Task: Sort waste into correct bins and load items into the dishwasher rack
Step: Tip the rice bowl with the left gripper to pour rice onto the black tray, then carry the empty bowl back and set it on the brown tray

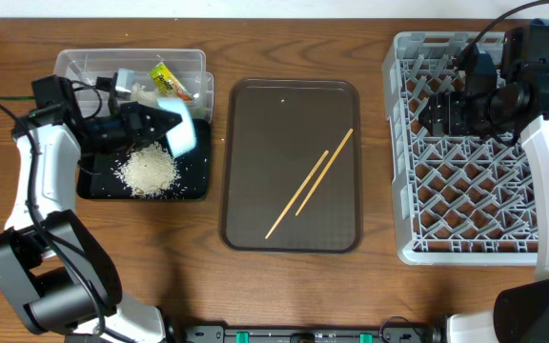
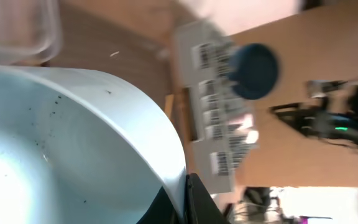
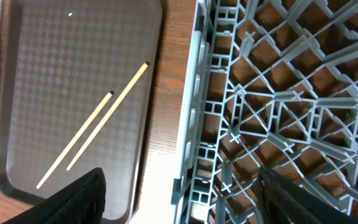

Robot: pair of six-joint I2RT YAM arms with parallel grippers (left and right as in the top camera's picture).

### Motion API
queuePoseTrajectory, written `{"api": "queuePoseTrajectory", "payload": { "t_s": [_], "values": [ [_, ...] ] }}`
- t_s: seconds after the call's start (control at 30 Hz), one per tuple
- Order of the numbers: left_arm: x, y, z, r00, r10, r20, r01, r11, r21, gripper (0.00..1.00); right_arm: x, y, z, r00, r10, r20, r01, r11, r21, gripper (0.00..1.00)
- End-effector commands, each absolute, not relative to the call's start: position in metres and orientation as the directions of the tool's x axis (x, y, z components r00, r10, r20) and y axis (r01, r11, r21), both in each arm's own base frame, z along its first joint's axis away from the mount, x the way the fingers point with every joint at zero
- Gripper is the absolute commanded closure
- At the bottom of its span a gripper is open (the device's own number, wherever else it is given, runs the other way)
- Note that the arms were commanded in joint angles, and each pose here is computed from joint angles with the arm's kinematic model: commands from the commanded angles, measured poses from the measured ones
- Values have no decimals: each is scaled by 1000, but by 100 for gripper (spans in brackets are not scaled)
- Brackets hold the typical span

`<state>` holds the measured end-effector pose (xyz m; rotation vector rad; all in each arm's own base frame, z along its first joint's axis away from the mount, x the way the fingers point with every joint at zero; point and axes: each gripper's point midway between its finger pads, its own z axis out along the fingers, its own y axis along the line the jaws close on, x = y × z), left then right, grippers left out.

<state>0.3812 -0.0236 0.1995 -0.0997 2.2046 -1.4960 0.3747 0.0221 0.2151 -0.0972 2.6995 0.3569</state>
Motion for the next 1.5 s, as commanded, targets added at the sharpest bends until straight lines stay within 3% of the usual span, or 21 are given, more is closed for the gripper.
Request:
{"api": "queuePoseTrajectory", "payload": {
  "t_s": [0.0, 0.1, 0.27, 0.4, 0.47, 0.53, 0.67, 0.97, 1.03, 1.17, 1.3, 1.47],
  "values": [
    [382, -13, 225, -856, -371, -359, 276, 258, -926, 94, 374, 27, 211, -918, -13, -396, -121, 961, 248, 25],
    [381, 0, 235, -842, -415, -345, 284, 202, -937, 94, 374, 27, 211, -918, -13, -396, -121, 961, 248, 25],
    [380, 15, 234, -829, -453, -327, 260, 205, -944, 94, 374, 27, 211, -918, -13, -396, -121, 961, 248, 25],
    [379, 22, 235, -846, -491, -208, 154, 149, -977, 94, 374, 27, 211, -918, -13, -396, -121, 961, 248, 25],
    [380, 22, 236, -826, -473, -307, 236, 203, -950, 94, 374, 27, 211, -918, -13, -396, -121, 961, 248, 25],
    [385, 27, 224, -829, -477, -293, 194, 245, -950, 94, 374, 27, 211, -918, -13, -396, -121, 961, 248, 25],
    [386, 31, 229, -848, -512, -138, 91, 115, -989, 94, 374, 27, 211, -918, -13, -396, -121, 961, 248, 25],
    [384, 7, 235, -873, -463, -151, 106, 122, -987, 94, 374, 27, 211, -918, -13, -396, -121, 961, 248, 25],
    [383, -10, 233, -890, -425, -167, 104, 167, -981, 94, 374, 27, 211, -918, -13, -396, -121, 961, 248, 25],
    [380, -52, 214, -923, -323, -207, 86, 352, -932, 94, 374, 27, 211, -918, -13, -396, -121, 961, 248, 25],
    [373, -97, 184, -956, -195, -221, 75, 565, -822, 94, 374, 27, 211, -918, -13, -396, -121, 961, 248, 25],
    [362, -150, 157, -964, -12, -266, 178, 713, -678, 94, 374, 27, 211, -918, -13, -396, -121, 961, 248, 24]
  ]
}}
